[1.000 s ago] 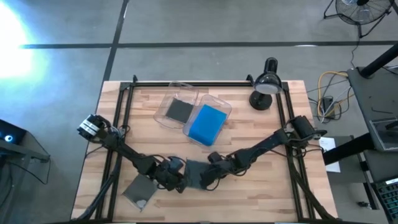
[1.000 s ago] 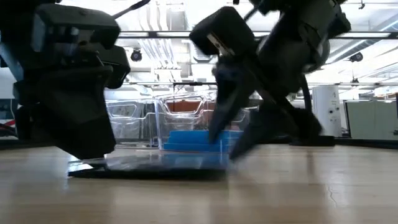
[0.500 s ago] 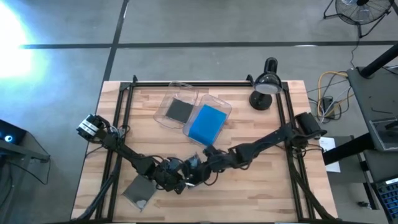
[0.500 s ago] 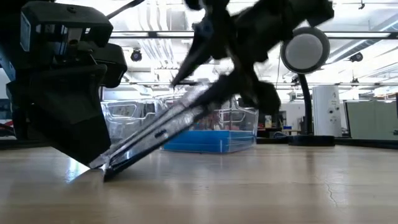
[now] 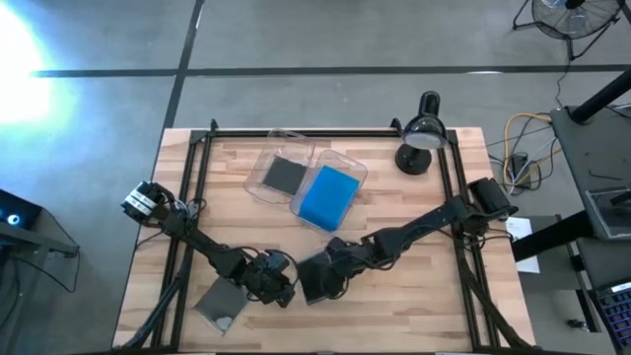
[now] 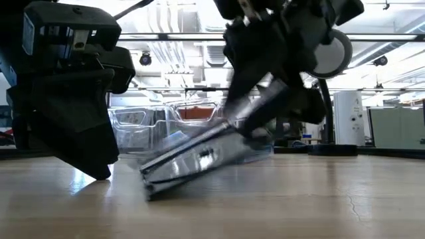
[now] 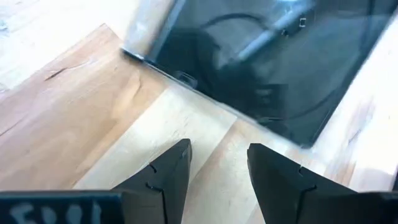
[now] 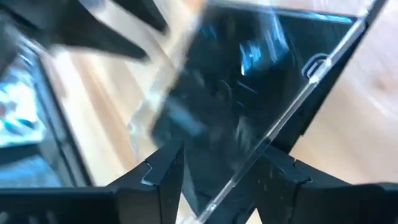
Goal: Pick & place jewel cases by type
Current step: Put the top black CD case into the left transparent bin
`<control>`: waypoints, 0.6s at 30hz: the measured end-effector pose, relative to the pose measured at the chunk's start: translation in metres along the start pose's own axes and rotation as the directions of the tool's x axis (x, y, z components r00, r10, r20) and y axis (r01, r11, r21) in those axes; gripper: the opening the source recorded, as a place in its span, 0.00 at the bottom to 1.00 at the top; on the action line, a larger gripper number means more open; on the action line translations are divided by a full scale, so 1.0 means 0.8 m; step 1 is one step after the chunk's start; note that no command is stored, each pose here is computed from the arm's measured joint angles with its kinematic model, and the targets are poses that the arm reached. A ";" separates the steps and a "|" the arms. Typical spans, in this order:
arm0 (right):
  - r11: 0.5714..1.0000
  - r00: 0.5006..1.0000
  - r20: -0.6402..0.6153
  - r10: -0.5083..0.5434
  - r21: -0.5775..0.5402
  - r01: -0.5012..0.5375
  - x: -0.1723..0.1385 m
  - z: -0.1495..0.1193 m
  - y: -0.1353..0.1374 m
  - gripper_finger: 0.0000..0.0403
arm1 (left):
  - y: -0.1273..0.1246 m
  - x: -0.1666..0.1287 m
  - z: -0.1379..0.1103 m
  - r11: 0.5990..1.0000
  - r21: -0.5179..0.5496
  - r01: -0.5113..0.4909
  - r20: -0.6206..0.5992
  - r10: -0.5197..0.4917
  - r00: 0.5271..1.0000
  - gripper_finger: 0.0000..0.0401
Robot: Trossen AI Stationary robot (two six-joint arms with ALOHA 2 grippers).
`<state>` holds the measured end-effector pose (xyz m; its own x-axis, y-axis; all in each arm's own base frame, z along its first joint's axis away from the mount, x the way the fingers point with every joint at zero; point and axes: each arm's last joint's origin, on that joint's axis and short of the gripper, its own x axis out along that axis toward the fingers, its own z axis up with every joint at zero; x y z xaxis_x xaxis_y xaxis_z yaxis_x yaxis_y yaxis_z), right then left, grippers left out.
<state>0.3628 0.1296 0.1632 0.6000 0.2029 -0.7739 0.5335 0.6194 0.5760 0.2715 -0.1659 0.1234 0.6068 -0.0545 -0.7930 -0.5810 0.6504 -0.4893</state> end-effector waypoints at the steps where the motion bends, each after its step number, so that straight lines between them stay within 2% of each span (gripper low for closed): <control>1: 1.000 1.000 -0.024 -0.015 -0.011 0.015 -0.001 -0.002 -0.002 0.38 | 0.000 0.000 0.000 1.000 0.000 0.000 0.000 0.000 1.000 0.37; 9: 0.992 0.984 -0.140 -0.107 -0.087 0.095 -0.025 -0.010 -0.010 0.38 | 0.001 0.000 0.000 1.000 0.000 -0.005 -0.001 0.005 1.000 0.37; 11: 0.993 0.990 -0.115 -0.084 -0.088 0.074 -0.034 -0.007 -0.005 0.38 | 0.001 0.000 0.000 1.000 -0.001 -0.006 -0.001 0.006 1.000 0.37; 13: 0.988 0.995 -0.080 -0.051 -0.149 0.039 -0.047 -0.004 0.002 0.38 | 0.001 0.000 0.000 1.000 -0.004 -0.006 -0.001 0.006 1.000 0.37; 18: 0.981 0.997 0.075 -0.027 -0.190 0.041 -0.092 0.007 0.014 0.41 | 0.001 0.000 0.000 1.000 -0.008 -0.002 0.000 0.002 1.000 0.37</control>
<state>0.3280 0.1171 0.2277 0.6283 0.1286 -0.7673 0.4345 0.7601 0.4832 0.2714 -0.1655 0.1231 0.6057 -0.0528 -0.7940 -0.5868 0.6443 -0.4905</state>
